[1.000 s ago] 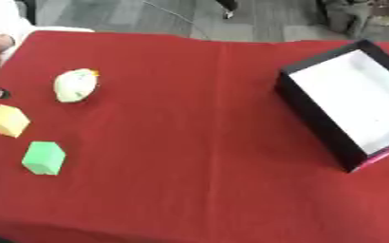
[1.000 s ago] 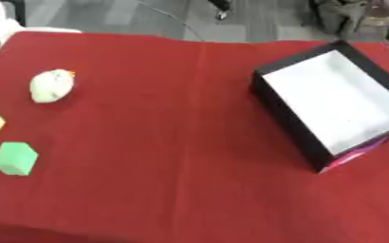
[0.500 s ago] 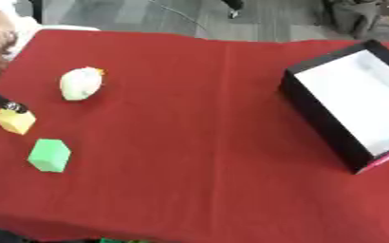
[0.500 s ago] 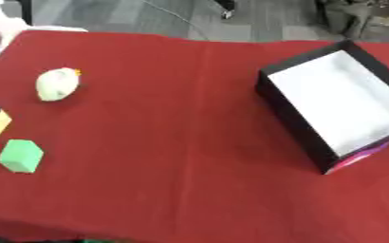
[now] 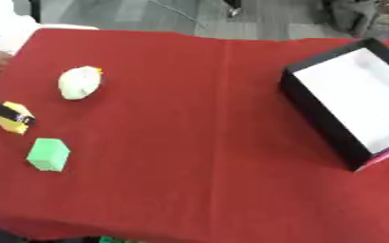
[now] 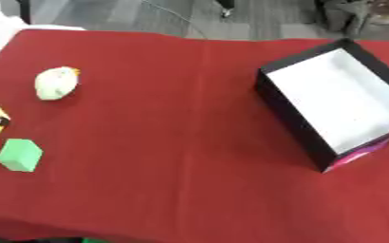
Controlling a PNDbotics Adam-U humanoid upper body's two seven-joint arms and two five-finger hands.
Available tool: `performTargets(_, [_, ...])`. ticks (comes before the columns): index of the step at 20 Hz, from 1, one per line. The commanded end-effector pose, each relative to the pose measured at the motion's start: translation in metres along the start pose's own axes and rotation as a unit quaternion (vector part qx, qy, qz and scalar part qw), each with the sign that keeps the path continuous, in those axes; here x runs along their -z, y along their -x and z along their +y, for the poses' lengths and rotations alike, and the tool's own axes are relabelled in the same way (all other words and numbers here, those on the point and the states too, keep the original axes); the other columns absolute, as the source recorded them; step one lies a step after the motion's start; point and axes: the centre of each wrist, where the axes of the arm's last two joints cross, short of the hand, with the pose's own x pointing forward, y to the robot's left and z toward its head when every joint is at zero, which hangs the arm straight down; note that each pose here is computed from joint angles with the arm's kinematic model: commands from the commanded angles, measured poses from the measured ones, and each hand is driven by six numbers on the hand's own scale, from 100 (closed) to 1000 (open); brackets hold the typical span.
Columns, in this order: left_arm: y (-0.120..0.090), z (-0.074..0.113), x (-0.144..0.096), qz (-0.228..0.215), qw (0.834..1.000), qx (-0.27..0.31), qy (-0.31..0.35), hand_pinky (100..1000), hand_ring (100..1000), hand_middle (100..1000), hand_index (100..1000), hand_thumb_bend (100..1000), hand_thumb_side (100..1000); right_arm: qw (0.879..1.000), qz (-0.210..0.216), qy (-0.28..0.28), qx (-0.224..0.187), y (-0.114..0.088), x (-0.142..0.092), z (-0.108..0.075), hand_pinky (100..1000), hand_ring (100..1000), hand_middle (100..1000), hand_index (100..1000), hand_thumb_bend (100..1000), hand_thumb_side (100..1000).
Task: Pick up the objects with one hand, pass them to the other hand, and then place them into the box on the other side of the table.
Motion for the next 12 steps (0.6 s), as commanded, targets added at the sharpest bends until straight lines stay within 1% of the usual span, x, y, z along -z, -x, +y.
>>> performTargets(1, [-0.0007,0.0139,-0.0043,0.07,0.994,-0.061,0.056,982,945,833,861,585,373,1.0,-0.018,-0.006,-0.008,-0.0101,0.0024,-0.0035,1000,1000,959,1000,100,631])
performTargets(4, [-0.0041,0.012,-0.0041,0.072,0.994,-0.064,0.048,954,928,815,826,533,368,1.0,-0.018,-0.009,-0.008,-0.0099,0.0023,-0.0031,1000,1000,959,1000,100,631])
performTargets(5, [-0.0048,0.0111,-0.004,0.072,0.994,-0.063,0.045,945,924,809,802,504,366,1.0,-0.017,-0.009,-0.008,-0.0099,0.0022,-0.003,1000,1000,959,1000,100,631])
performTargets(9, [-0.0059,0.0095,-0.0035,0.074,0.994,-0.061,0.043,930,921,812,756,332,309,1.0,-0.016,-0.009,-0.009,-0.0097,0.002,-0.0033,1000,1000,959,1000,100,631])
performTargets(11, [-0.0059,0.0097,-0.0034,0.077,0.994,-0.06,0.043,925,919,811,726,218,253,1.0,-0.016,-0.008,-0.009,-0.0096,0.0019,-0.0034,1000,1000,959,1000,100,631])
performTargets(12, [-0.0062,0.0101,-0.0037,0.077,0.994,-0.06,0.044,922,915,808,715,190,240,1.0,-0.016,-0.008,-0.009,-0.0095,0.0019,-0.0035,1000,1000,959,1000,100,631])
